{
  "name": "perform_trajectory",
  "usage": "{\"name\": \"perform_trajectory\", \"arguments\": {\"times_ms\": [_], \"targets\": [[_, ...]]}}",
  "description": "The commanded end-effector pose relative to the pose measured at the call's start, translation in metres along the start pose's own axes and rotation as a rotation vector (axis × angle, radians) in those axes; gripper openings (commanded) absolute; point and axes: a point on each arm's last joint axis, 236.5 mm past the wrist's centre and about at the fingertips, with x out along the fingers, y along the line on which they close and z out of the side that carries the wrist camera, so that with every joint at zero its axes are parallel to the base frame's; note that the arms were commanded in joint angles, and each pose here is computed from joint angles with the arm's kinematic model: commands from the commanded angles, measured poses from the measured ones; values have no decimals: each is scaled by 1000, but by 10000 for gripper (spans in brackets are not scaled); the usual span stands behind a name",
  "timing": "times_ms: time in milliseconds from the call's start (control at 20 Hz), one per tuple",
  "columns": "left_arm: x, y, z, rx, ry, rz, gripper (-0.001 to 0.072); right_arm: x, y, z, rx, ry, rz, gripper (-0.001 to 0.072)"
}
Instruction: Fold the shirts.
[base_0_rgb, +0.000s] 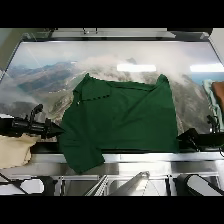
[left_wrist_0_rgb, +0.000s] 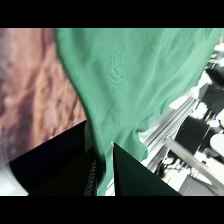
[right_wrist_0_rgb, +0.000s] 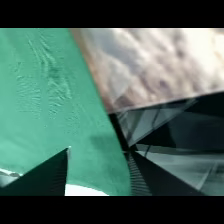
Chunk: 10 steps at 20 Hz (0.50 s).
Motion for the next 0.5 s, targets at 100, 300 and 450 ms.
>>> {"name": "perform_trajectory", "arguments": {"times_ms": [100, 300, 450], "targets": [[9, 8, -10, 43, 63, 69, 105, 8, 14, -3, -23, 29, 91, 293], [9, 8, -9, 43, 61, 69, 105, 9, 10, -12, -31, 66, 77, 293], [9, 8, -9, 43, 60, 70, 105, 15, 9, -20, -11, 103, 91, 293]]}}
